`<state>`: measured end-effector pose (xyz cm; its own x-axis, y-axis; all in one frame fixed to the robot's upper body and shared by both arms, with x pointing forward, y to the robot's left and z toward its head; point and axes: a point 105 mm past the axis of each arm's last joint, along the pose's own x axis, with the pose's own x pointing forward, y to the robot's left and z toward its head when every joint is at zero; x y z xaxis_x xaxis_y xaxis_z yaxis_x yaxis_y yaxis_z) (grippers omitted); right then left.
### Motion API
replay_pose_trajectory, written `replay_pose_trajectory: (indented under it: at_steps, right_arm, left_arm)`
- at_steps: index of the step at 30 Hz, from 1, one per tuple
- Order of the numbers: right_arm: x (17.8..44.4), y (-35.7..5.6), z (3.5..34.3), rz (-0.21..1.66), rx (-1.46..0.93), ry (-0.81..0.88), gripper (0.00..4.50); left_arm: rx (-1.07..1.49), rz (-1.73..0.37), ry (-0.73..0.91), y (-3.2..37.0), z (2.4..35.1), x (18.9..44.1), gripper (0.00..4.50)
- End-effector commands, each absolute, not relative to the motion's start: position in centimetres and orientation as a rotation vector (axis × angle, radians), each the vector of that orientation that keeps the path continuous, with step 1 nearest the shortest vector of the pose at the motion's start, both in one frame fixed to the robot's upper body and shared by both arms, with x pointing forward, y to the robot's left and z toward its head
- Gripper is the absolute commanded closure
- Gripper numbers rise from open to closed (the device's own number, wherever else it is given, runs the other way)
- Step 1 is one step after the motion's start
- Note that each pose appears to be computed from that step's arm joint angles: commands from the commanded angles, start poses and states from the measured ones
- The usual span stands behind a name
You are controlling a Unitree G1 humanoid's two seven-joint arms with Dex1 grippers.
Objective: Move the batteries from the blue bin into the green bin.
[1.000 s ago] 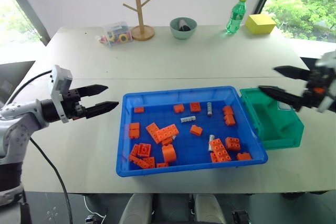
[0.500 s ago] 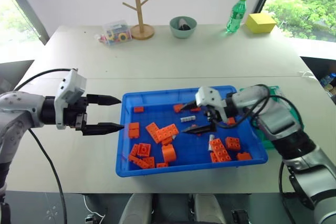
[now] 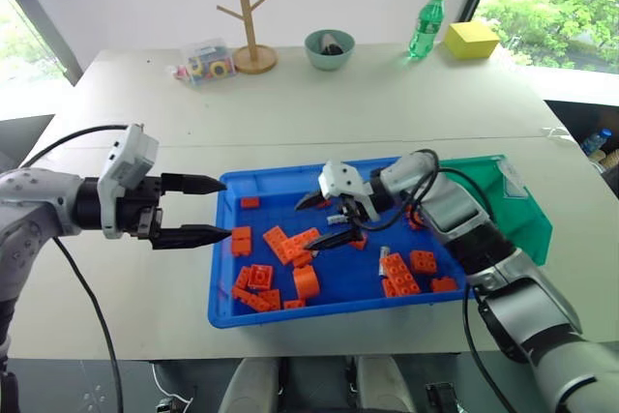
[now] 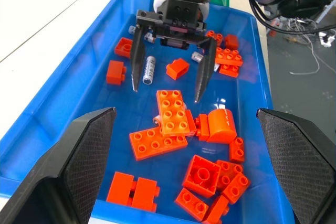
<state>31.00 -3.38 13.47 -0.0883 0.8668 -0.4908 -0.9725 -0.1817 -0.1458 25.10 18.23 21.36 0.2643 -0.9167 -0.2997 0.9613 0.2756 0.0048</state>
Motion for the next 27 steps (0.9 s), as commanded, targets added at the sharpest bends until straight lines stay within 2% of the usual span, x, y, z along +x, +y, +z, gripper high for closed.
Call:
replay_pose_trajectory:
  at_steps: [1,7,22,25,27]
  right_arm:
    - [30.3,-2.8,13.9,1.700,-0.543,0.227,0.21]
    - [29.8,-2.5,12.4,1.701,-0.586,0.215,0.21]
    - [31.3,-2.2,11.7,1.634,-0.569,0.216,0.21]
    - [31.2,-2.3,11.7,1.639,-0.561,0.216,1.04]
    - [31.1,-2.3,11.7,1.641,-0.554,0.216,2.08]
  left_arm:
    - [0.237,-1.268,0.212,18.4,22.6,24.8,0.00]
    - [0.239,-1.274,0.210,18.4,22.7,24.7,0.00]
    - [0.348,-1.315,0.301,19.4,20.6,23.9,0.00]
    - [0.298,-1.305,0.219,19.1,21.5,24.3,0.00]
    - [0.270,-1.259,0.124,19.0,22.0,25.2,0.00]
